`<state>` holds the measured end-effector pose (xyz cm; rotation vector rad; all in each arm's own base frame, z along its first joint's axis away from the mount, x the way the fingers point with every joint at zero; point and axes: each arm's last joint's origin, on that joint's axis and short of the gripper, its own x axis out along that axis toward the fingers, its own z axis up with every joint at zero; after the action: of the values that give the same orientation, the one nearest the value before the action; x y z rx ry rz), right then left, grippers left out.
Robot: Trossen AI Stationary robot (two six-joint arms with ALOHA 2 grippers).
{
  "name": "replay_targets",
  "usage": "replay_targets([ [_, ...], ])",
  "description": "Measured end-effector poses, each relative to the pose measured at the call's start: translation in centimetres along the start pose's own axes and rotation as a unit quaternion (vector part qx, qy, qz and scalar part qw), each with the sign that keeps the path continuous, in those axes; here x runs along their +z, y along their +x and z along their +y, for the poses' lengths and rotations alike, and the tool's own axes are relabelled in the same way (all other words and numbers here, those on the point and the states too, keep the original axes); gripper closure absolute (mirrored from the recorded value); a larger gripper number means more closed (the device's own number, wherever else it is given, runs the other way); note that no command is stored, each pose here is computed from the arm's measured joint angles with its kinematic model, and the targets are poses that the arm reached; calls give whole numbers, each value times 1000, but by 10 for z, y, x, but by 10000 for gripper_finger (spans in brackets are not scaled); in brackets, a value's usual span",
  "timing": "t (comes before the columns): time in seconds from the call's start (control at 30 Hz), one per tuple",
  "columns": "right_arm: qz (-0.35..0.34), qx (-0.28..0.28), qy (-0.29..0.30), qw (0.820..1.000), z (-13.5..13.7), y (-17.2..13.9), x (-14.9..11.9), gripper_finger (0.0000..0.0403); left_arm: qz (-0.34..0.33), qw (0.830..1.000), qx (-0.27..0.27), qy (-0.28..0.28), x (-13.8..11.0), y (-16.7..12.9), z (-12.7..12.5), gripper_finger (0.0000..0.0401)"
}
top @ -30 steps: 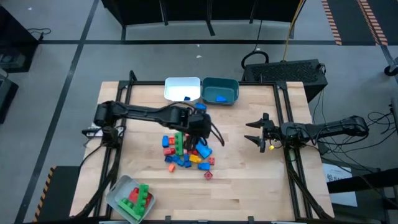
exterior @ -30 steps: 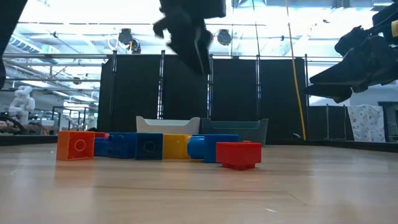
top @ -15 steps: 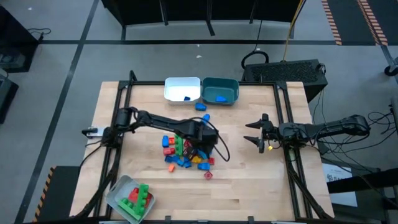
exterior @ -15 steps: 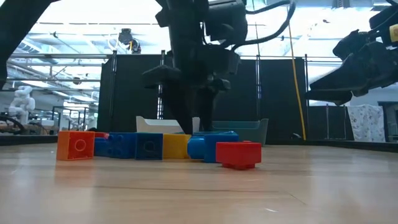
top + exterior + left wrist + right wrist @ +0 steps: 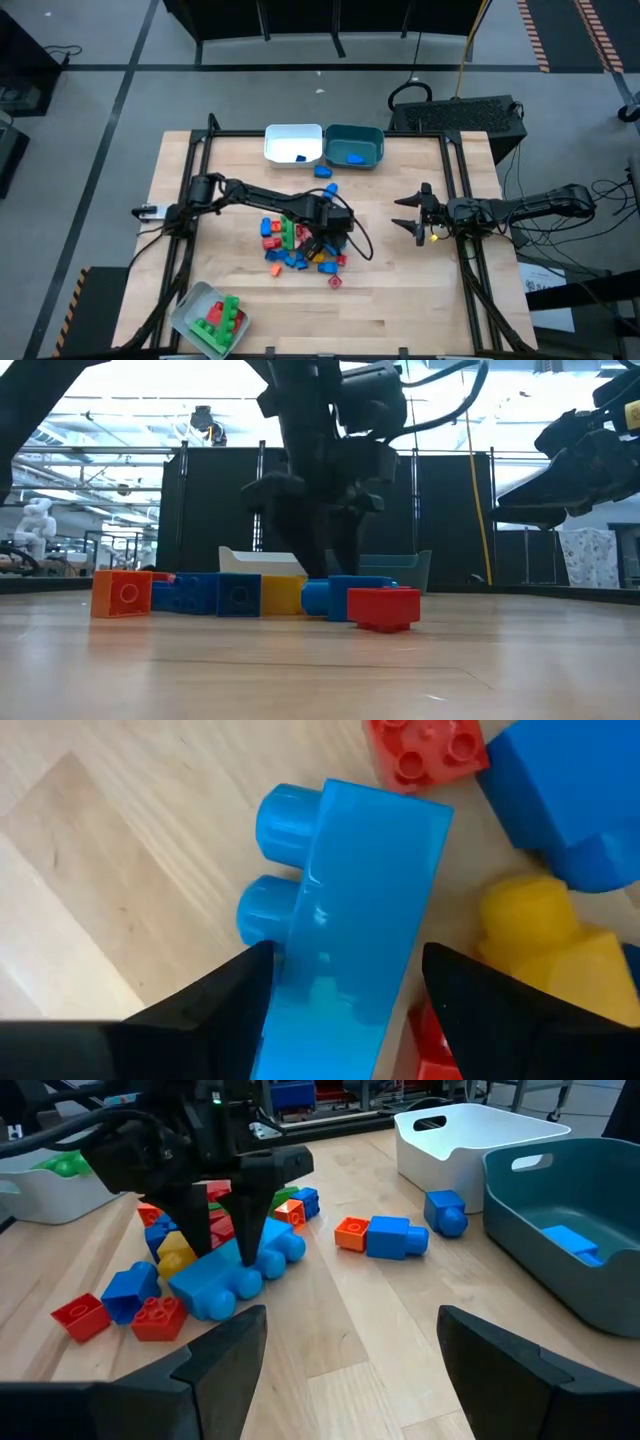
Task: Sort blocks by size
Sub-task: Put the blue rectangular 4 stud game piece into the gray bin
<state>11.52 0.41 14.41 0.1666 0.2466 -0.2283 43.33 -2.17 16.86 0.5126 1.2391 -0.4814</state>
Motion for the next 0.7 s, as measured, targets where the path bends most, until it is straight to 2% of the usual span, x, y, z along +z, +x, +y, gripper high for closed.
replay_targets([
  [0.27, 1, 0, 0, 1000, 0, 0, 0, 124, -7, 1000, 2, 5, 3, 17, 3, 154],
  [0.47, 1, -1, 0, 1000, 0, 0, 0, 124, 5, 1000, 24, 7, 3, 20, 4, 232],
  [0.63, 1, -1, 0, 1000, 0, 0, 0, 124, 0, 999, 43, 0, 8, 6, 9, 246],
  [0.7, 1, 0, 0, 1000, 0, 0, 0, 124, -6, 998, 60, -11, 12, -3, 12, 291],
])
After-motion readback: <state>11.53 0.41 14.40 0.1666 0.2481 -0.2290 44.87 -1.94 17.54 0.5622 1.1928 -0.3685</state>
